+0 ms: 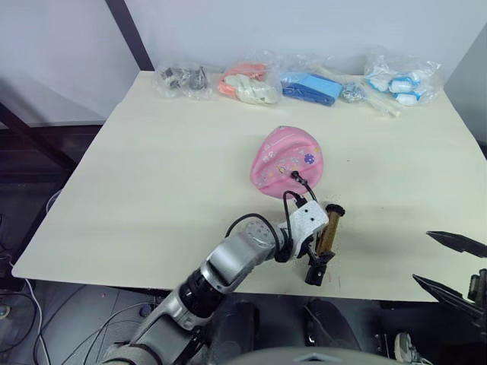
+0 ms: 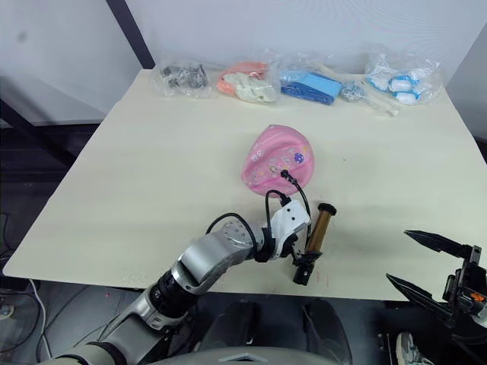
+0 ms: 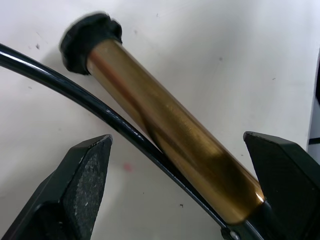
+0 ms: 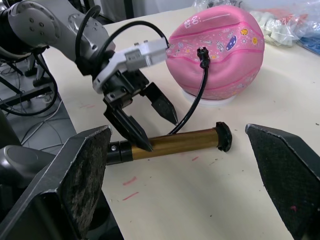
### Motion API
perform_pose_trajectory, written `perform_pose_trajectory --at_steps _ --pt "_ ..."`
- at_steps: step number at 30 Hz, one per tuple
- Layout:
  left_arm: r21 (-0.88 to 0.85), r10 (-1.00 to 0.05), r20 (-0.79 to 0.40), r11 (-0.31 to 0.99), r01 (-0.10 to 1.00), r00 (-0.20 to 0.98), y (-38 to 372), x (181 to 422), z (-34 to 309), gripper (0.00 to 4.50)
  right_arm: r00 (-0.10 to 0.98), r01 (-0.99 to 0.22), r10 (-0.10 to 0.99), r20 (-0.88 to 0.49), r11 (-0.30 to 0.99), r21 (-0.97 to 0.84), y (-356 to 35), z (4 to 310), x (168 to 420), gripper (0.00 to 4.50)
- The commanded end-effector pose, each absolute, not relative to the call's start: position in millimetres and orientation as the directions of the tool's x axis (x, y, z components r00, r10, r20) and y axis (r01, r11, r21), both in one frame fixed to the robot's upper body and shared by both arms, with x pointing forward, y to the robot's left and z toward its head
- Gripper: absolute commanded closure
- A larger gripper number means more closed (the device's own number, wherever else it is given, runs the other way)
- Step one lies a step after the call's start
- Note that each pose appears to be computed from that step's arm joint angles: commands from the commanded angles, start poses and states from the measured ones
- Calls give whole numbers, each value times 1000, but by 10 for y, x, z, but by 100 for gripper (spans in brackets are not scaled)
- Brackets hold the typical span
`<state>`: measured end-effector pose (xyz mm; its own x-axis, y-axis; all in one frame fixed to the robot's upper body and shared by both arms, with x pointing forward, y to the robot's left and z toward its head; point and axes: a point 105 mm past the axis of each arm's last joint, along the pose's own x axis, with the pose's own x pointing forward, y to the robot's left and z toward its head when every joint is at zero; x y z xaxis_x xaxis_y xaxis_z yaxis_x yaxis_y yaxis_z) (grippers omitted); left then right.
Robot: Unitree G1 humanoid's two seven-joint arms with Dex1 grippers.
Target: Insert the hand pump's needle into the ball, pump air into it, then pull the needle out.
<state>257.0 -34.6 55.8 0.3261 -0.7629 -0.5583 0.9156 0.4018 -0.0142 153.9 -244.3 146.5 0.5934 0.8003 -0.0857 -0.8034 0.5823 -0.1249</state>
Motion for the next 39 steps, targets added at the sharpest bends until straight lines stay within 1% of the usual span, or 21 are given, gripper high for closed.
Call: perform_pose_trajectory --at_steps 1,4,13,16,19,20,21,22,27,31,34,39 --pt "-6 -764 -557 395 919 325 -437 2534 577 2 591 -801 803 -74 574 -173 -2423 1552 1505 0" --pt "-25 -750 -574 417 908 329 -445 2526 542 2 591 -801 803 -76 573 -173 -2424 1544 1500 0" --pt "19 -713 -620 404 914 328 -406 2535 490 2 594 -797 801 -71 576 -182 -2428 1532 1516 0" --pt "41 -699 -629 407 912 340 -351 2574 486 75 597 -795 800 -70 577 -184 -2426 1523 1514 0" --pt "55 -695 -629 408 911 349 -315 2607 495 211 598 -794 799 -67 579 -184 -2418 1517 1512 0" --pt "63 -694 -628 406 912 353 -303 2618 502 268 598 -794 798 -66 580 -184 -2414 1515 1511 0" --pt "64 -699 -623 401 914 351 -287 2625 517 309 599 -794 798 -66 580 -184 -2408 1510 1509 0" --pt "64 -706 -617 394 917 347 -276 2628 536 340 599 -793 798 -65 581 -183 -2402 1506 1506 0" --pt "58 -753 -572 359 932 326 -206 2641 648 342 599 -794 799 -52 583 -174 -2351 1486 1509 0" --pt "47 -796 -523 329 943 304 -136 2640 736 342 608 -786 793 -16 600 -147 -2279 1489 1543 0" --pt "74 -833 -466 298 952 297 -56 2657 795 342 647 -756 762 25 646 -110 -2197 1490 1633 0" --pt "56 -869 -405 285 957 283 81 2652 842 342 712 -700 698 79 714 -8 -2070 1488 1754 0"
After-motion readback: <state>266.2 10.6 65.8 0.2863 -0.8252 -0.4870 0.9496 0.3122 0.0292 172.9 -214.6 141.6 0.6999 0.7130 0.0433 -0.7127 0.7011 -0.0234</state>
